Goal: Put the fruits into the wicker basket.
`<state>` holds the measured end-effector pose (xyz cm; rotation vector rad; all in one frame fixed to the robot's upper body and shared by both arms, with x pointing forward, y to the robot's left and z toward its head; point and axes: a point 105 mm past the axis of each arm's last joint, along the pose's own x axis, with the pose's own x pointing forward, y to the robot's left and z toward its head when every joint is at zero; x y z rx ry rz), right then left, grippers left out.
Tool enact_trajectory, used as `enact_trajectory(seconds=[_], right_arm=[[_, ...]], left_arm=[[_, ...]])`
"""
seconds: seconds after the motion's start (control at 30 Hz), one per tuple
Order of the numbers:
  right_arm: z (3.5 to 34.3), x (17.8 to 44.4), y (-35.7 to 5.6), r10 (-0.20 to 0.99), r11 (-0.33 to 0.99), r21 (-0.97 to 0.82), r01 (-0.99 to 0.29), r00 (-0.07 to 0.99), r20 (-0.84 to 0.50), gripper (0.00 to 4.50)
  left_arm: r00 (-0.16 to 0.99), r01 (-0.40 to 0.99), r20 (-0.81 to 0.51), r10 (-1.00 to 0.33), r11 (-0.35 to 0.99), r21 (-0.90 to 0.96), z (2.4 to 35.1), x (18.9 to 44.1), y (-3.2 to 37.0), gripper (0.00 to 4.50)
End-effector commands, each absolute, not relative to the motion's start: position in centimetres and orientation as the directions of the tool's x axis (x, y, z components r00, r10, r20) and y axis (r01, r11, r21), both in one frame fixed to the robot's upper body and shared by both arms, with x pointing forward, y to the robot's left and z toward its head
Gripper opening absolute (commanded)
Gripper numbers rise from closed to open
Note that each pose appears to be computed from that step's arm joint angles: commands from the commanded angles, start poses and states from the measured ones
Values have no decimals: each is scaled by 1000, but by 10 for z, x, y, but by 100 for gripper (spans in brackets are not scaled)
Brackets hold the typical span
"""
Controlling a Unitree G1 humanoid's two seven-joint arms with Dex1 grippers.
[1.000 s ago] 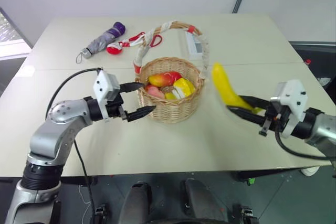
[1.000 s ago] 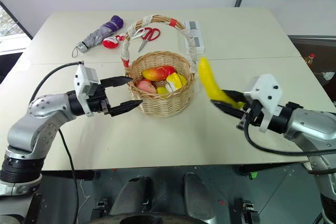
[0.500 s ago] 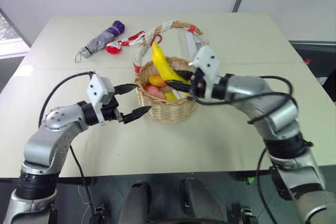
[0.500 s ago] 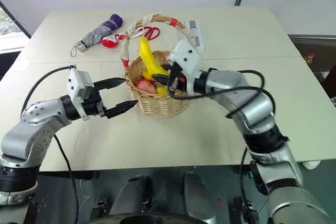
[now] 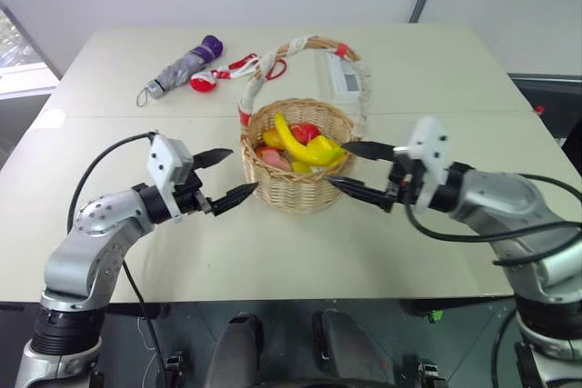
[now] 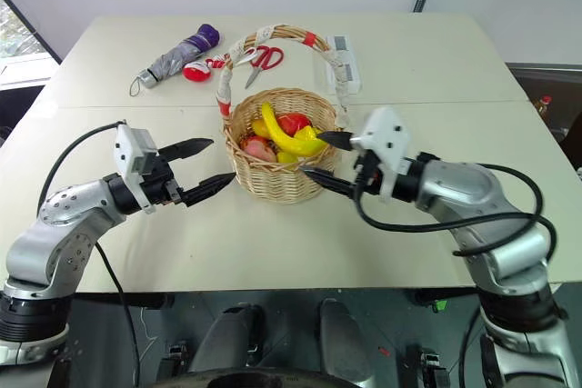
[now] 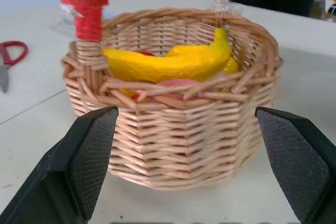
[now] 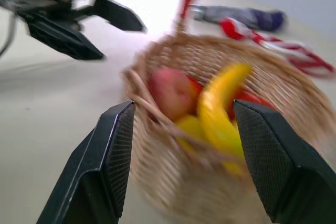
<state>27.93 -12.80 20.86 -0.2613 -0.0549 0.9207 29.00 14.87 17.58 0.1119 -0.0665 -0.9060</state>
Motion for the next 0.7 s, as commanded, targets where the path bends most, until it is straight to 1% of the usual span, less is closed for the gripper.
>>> enact_trajectory(seconds=[0.03, 0.13, 0.3, 0.37, 0.47, 0.53, 0.57, 0.6, 0.7], right_arm=[[219, 296, -141, 709, 695, -212, -687, 703, 48, 306], [216, 322, -146, 616, 787, -146, -599, 779, 121, 306], [207, 348, -127, 605, 796, -104, -596, 780, 162, 306], [207, 360, -125, 579, 814, -81, -575, 796, 178, 306], [207, 369, -125, 555, 829, -52, -556, 809, 196, 225], [207, 368, -125, 562, 823, -47, -566, 800, 209, 126], [208, 367, -125, 564, 821, -48, -568, 797, 214, 66], [209, 366, -125, 566, 820, -50, -570, 795, 219, 22], [212, 363, -129, 556, 828, -69, -557, 797, 238, 18]], left_arm=[[616, 776, 48, -786, 617, 132, 179, 288, 152, 450], [618, 776, 55, -784, 620, 118, 176, 290, 150, 450], [604, 787, 68, -794, 608, 104, 175, 289, 142, 450], [600, 790, 72, -796, 605, 101, 175, 287, 140, 450], [600, 790, 74, -796, 605, 102, 174, 283, 139, 450], [602, 788, 76, -795, 607, 103, 174, 281, 138, 450], [602, 788, 77, -795, 607, 104, 174, 280, 138, 450], [602, 788, 78, -795, 607, 104, 174, 279, 137, 450], [590, 796, 82, -803, 596, 106, 174, 276, 134, 450]])
